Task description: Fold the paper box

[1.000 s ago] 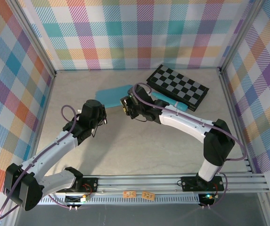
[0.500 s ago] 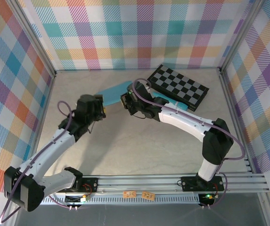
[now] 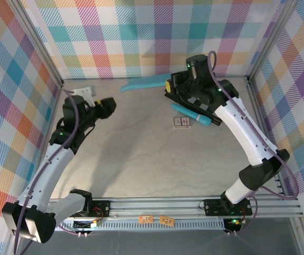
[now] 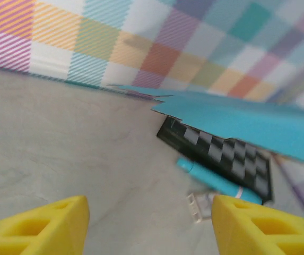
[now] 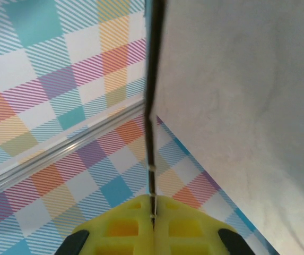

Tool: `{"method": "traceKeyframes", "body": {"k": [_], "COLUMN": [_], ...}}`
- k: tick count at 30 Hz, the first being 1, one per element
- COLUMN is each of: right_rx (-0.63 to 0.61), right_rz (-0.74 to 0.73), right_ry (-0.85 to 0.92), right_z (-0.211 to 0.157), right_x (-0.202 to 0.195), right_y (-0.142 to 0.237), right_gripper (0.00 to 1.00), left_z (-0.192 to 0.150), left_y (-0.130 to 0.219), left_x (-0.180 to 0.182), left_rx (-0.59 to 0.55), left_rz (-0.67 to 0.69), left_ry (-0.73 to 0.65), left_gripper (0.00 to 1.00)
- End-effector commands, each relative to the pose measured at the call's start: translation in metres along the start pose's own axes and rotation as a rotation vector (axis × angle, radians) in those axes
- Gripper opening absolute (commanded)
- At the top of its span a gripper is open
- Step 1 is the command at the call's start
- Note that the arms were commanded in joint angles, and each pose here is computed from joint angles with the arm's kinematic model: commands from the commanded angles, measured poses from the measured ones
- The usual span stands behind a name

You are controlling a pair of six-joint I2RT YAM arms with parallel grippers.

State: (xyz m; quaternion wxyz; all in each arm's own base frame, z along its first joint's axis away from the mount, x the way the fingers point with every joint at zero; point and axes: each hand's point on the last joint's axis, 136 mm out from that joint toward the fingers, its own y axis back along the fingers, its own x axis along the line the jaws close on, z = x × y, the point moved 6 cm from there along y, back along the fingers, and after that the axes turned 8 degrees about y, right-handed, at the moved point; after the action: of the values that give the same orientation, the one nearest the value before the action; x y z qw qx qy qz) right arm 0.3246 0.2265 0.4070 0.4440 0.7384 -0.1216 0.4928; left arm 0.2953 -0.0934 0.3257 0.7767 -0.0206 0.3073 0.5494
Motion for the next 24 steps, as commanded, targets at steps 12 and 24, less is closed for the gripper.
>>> {"method": "traceKeyframes", "body": {"k": [12,24], "right_rx": [0.16,0.175], "right_rz": [-0.139,-0.129], "right_ry": [-0.038,-0.044], "right_z": [0.001,0.011], "right_x": [-0.019,-0.017], "right_y": [0.038,0.044], "right_gripper": [0.0,0.0], "left_z": [0.014,-0.008], "left_y": [-0.026,-0.046], "left_x": [-0.064,-0.099], "left_rx": [-0.112,0.009], "left_rz": [-0.278,-0.436], "left_ry": [-0.677,-0.782], "left_gripper": [0.76,0.59]}}
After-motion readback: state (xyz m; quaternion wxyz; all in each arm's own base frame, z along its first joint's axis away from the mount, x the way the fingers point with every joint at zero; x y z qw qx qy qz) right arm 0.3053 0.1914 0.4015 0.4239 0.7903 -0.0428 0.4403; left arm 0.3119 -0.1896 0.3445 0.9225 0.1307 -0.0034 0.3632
